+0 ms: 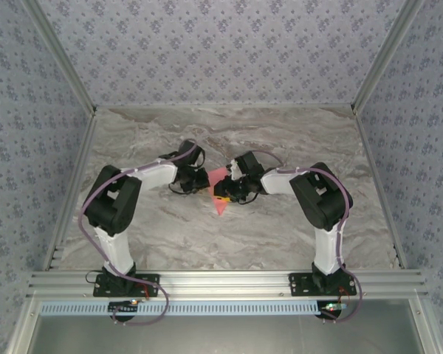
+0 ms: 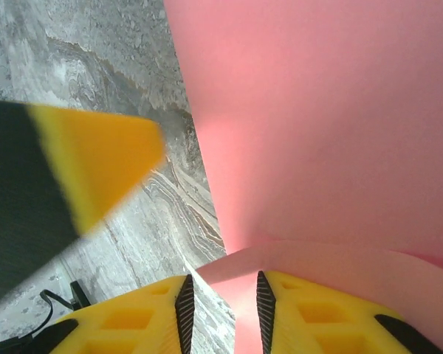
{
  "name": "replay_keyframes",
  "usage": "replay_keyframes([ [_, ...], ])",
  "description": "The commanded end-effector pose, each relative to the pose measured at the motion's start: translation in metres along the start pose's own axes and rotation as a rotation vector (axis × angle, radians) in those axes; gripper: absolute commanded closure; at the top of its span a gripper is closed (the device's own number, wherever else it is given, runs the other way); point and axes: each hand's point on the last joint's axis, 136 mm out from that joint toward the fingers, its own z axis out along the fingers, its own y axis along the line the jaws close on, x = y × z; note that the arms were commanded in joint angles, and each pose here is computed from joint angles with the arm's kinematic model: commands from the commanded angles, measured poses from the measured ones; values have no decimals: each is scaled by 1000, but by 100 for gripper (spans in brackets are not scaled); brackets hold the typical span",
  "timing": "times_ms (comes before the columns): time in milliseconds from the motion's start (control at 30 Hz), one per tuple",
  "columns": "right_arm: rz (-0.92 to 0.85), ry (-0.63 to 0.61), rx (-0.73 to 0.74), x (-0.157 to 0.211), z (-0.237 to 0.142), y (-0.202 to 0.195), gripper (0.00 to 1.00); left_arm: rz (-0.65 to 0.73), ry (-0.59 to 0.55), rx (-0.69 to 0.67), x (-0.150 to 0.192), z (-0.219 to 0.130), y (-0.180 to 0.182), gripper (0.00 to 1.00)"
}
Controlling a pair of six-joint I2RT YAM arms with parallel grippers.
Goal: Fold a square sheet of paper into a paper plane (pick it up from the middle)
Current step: Third fold the triangle at the center of the table.
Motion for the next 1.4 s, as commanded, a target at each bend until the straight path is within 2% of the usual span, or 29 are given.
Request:
replay_keyframes([
  [0, 50, 27, 137, 15, 9, -41, 67, -51, -60, -9, -9, -30, 10, 86],
  [133, 47, 26, 145, 16, 8, -43, 70, -20, -63, 97, -3, -40, -5, 86],
  [300, 43, 35, 178, 20, 6, -50, 92, 75, -19, 194, 13, -40, -37, 89],
  [433, 37, 40, 214, 22, 4, -57, 100, 100, 31, 206, 26, -23, -49, 93],
  [600, 40, 41, 219, 23, 4, -60, 100, 100, 81, 192, 37, 0, -51, 100],
  [833, 38, 36, 215, 22, 3, -58, 100, 85, 106, 145, 41, 17, -40, 100],
  [1033, 43, 30, 213, 21, 2, -58, 100, 76, 104, 100, 44, 16, -29, 100],
  [1367, 46, 31, 214, 21, 3, -59, 100, 74, 102, 125, 46, 12, -31, 100],
])
